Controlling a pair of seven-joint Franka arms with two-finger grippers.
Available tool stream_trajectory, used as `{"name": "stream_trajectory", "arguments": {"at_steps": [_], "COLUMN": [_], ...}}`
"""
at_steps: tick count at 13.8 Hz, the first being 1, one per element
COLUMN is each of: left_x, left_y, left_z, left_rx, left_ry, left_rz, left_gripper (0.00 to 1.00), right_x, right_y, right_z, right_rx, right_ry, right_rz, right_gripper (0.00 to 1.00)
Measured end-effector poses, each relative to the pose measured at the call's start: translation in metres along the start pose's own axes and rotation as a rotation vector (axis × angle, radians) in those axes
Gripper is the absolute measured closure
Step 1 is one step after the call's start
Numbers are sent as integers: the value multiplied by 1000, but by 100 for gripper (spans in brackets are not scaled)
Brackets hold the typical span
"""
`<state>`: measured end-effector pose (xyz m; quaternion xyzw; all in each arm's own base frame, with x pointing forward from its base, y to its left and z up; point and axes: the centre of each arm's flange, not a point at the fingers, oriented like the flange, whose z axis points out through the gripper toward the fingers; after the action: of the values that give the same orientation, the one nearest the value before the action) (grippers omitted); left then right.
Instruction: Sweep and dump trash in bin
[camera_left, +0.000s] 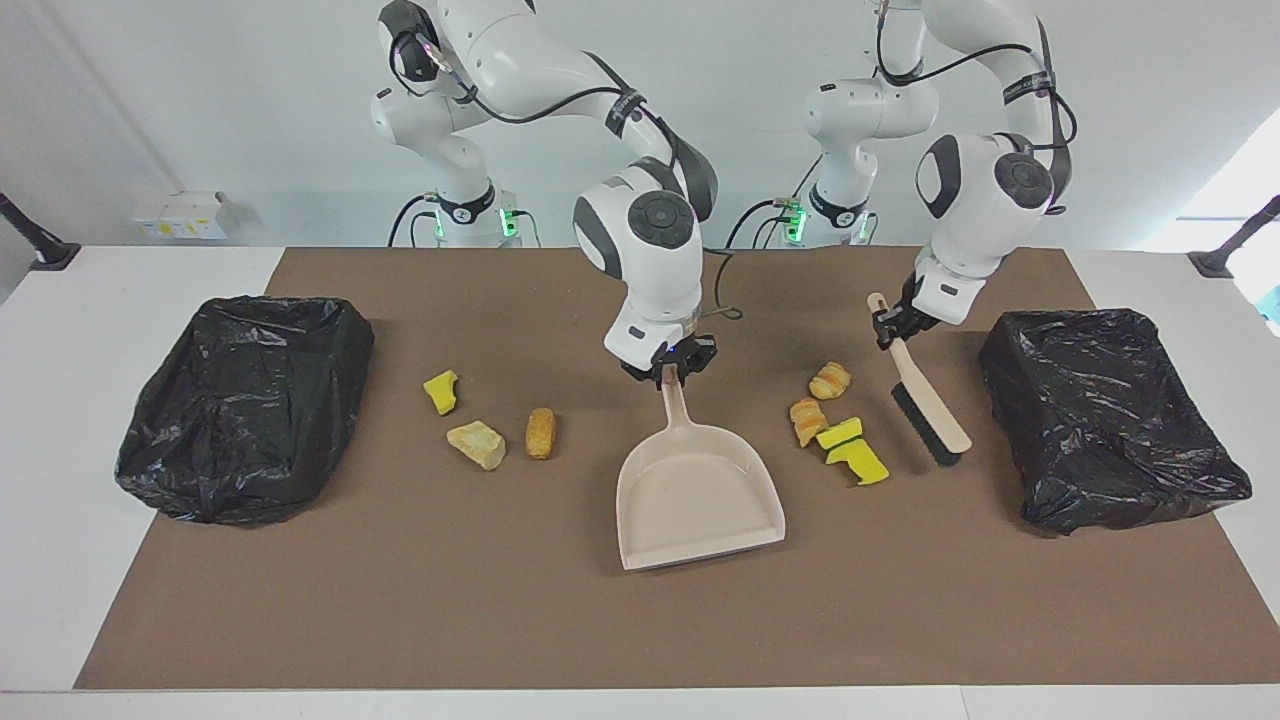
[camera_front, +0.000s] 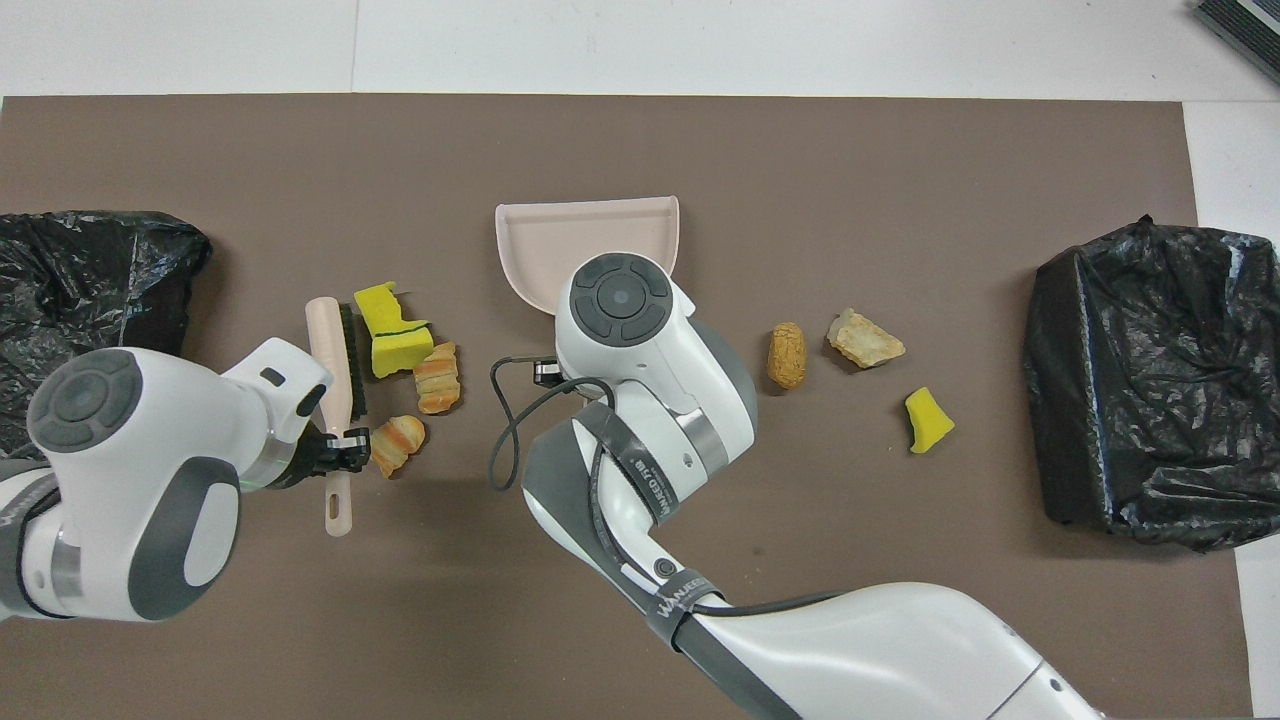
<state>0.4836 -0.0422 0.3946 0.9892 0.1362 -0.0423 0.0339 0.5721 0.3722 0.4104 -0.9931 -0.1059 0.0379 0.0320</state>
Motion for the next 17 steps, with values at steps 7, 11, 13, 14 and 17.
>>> {"name": "stream_trajectory", "arguments": {"at_steps": [7,11,13,14,17], "left_x": [-3,-4,-6,-7,-8], "left_y": [-10,-9,-8,-7,-5], "left_z": [11,12,14,16,17], "left_rx": [8,9,11,13,14], "left_ry": [-26,-27,-32,-35,-37], "left_rz": [-2,0,5,6,10], "left_gripper": [74,74,74,74,74], "right_x": [-8,-4,-4,-4,-5], "right_y": [61,93,94,91,87], "right_z": [-13,-4,2,5,8], "right_rx": [-19,-106,-170,-189,-221], "right_ry": [-140,-191,-222,-232,-260], "right_rz": [-658,-948,-1022,-1045,-1150], "right_gripper": [68,68,68,68,68]}}
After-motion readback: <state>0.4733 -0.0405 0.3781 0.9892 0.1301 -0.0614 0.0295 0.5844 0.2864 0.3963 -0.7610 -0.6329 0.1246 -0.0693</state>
